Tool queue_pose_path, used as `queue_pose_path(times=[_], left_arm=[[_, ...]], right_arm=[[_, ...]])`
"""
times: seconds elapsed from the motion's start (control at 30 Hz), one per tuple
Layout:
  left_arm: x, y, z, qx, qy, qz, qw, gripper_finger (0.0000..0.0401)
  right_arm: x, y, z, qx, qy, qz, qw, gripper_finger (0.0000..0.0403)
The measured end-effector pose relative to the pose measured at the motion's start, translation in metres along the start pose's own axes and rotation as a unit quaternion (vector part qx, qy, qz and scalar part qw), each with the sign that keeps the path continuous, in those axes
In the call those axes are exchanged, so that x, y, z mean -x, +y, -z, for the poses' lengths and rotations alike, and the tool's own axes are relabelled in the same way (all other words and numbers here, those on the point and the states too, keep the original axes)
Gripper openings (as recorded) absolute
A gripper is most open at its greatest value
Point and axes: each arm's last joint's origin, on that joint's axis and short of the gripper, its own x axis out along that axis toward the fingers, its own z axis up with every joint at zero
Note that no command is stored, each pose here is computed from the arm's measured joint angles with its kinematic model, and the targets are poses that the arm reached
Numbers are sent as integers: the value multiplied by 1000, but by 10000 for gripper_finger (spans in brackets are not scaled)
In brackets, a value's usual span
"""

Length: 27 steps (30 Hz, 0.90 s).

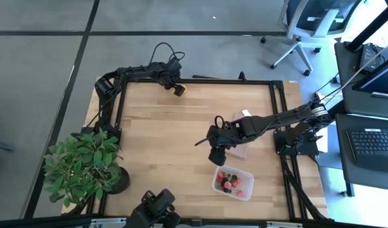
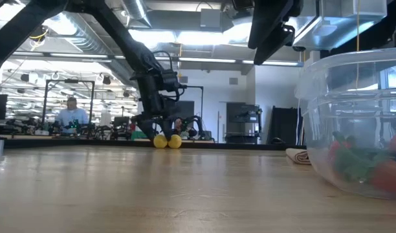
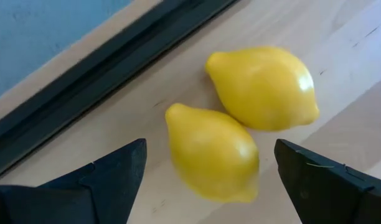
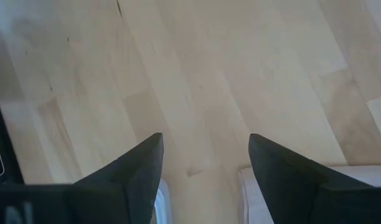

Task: Pick and placing Produce into tupperware
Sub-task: Put the lemon into the transparent container

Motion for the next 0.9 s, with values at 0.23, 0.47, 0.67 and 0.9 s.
queue_pose_path(times=[0.23, 0.47, 0.67, 0.9], left_arm=[[0, 0, 0, 4, 0, -8, 1000, 344], [0, 3, 0, 18, 2, -6, 1000, 344], [0, 1, 0, 18, 3, 13, 1000, 344], [0, 3, 0, 34, 2, 6, 999, 341]], right_arm=[[0, 0, 0, 6, 1, 1, 1000, 238], [0, 0, 0, 9, 2, 1, 1000, 238], [0, 0, 0, 9, 1, 1, 1000, 238], [0, 0, 0, 9, 1, 1, 1000, 238]])
